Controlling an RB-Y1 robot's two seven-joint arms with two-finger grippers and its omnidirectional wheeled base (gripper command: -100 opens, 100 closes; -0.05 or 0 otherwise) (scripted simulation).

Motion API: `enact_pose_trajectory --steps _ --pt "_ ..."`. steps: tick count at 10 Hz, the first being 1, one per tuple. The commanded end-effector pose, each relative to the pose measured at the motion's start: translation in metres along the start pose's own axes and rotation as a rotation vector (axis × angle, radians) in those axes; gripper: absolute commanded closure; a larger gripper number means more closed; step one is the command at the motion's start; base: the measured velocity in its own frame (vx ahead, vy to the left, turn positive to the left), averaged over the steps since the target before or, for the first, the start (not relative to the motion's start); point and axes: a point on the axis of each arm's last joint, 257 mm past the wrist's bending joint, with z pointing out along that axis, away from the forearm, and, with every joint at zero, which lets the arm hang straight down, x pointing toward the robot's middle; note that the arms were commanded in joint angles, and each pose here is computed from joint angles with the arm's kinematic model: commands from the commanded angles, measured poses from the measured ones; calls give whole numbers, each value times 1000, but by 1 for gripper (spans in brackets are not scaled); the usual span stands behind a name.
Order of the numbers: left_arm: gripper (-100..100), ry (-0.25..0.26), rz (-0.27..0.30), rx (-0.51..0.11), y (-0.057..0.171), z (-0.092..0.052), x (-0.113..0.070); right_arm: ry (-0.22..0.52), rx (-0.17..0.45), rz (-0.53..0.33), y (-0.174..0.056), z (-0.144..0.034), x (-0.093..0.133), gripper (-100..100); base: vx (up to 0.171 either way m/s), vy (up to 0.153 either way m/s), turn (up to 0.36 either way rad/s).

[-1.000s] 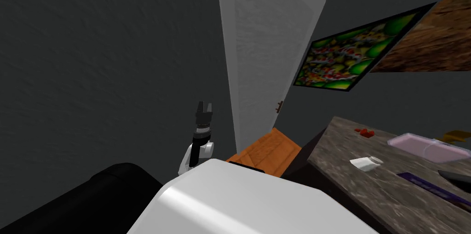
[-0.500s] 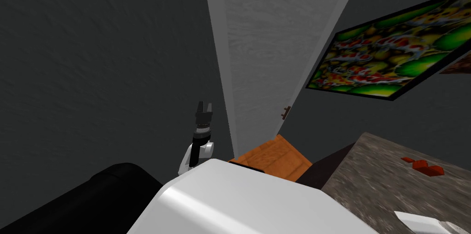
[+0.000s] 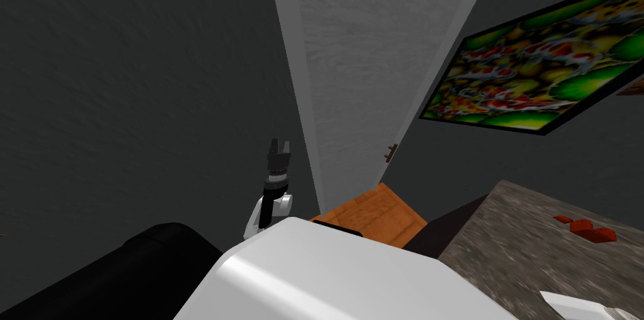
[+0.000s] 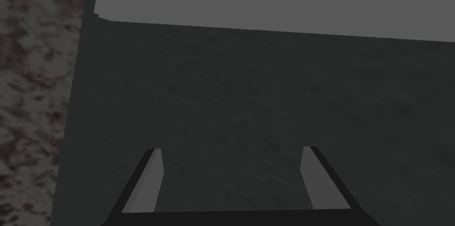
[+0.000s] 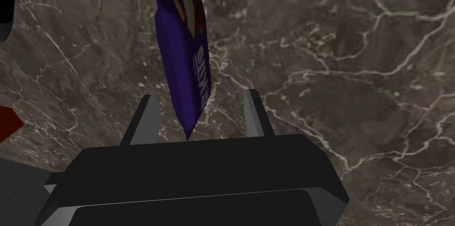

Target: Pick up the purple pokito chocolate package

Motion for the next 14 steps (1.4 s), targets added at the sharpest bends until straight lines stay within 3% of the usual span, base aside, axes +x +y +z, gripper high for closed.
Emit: enact_pose_trajectory --steps 1,4,6,14 --pt "0 0 0 0 0 0 0 0 0 0 0 0 0 100 0 0 0" --pt "0 0 0 0 0 0 0 0 1 0 -1 0 0 100 0 0 0" --pt "0 0 0 0 0 0 0 5 -34 7 8 -3 4 -100 -5 -21 47" --pt "0 0 0 0 0 0 0 20 -132 33 33 -12 14 -100 -21 -44 49"
